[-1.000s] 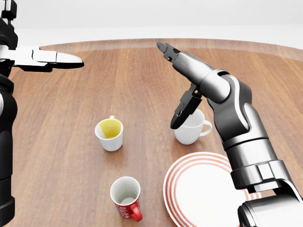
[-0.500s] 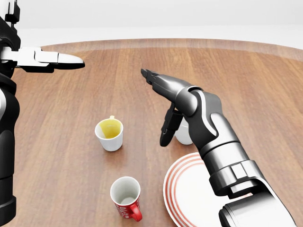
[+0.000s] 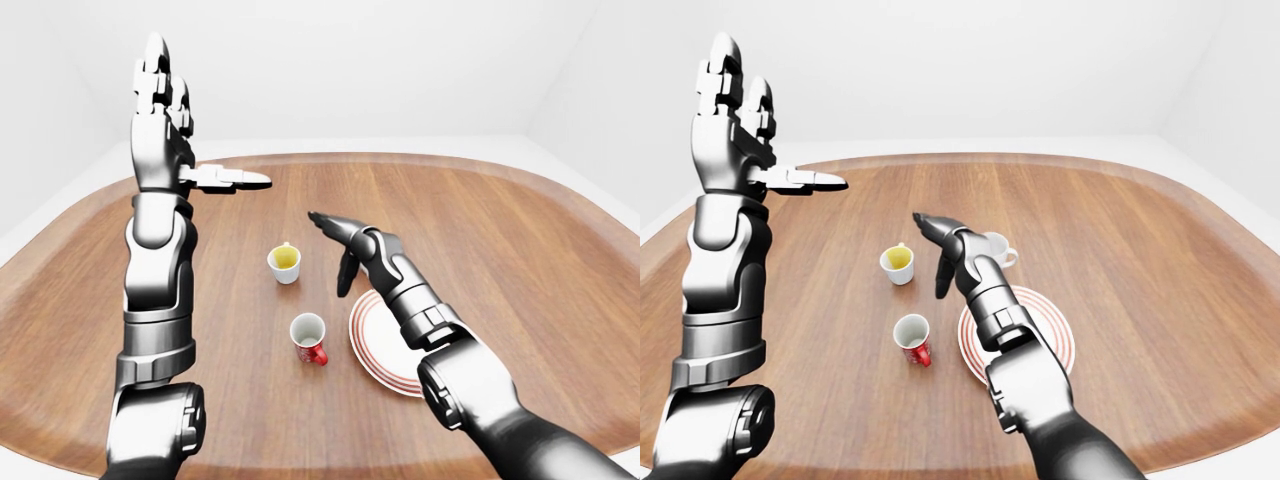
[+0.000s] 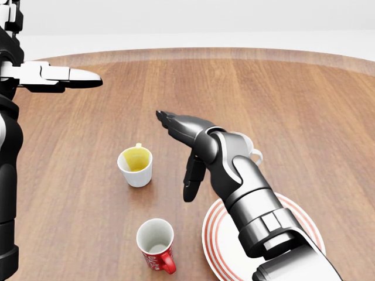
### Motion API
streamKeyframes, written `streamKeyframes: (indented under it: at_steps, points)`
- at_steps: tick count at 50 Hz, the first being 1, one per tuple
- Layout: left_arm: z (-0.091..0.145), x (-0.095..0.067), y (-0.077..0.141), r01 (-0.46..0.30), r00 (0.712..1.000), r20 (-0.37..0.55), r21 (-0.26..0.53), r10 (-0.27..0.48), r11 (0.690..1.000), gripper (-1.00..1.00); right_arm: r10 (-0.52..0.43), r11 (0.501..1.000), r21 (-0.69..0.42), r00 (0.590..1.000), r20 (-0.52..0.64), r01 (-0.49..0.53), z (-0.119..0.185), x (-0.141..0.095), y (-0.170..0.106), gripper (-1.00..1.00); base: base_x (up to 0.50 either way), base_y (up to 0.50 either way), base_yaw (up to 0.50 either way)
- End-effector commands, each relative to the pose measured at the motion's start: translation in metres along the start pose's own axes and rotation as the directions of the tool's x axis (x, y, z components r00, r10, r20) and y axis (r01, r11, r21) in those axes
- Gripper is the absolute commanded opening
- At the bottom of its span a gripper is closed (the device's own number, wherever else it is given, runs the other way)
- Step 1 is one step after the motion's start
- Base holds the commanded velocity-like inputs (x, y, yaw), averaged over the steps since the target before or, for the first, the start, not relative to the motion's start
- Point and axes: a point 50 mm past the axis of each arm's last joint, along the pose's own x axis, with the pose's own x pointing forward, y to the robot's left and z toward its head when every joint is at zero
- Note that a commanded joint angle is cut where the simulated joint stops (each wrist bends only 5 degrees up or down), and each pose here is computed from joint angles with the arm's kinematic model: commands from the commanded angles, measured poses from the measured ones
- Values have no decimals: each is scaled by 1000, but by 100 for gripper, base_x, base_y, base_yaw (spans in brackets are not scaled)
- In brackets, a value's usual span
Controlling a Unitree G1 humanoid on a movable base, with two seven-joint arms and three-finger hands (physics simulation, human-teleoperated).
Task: Pick up the red mug and put it on the plate
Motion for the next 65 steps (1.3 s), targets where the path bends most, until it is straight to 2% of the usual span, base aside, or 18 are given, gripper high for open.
streamKeyframes:
  at_steps: [1, 9, 29, 48, 65]
  points:
    - [4, 0, 0, 0, 1000, 15, 1, 0, 1000, 100, 52, 998, -18, 999, -2, -52, 5, 5, 24, 100, 0, 0, 0]
    - [-3, -1, -1, 2, 1000, -11, -3, -2, 1000, 100, 85, 996, -18, 996, 2, -85, 8, 6, 38, 100, 0, 0, 0]
    - [-1, 0, 1, -1, 1000, -4, -1, 1, 1000, 100, 168, 985, -32, 986, -13, -168, 5, 13, 80, 100, 0, 0, 0]
    - [-7, 0, 2, -2, 1000, -30, -3, 2, 1000, 100, 238, 971, -24, 971, 3, -238, 14, 15, 107, 100, 0, 0, 0]
    - [-9, -2, 3, -4, 999, -36, -3, 4, 1000, 100, 278, 958, -70, 961, -8, -278, 21, 14, 131, 100, 0, 0, 0]
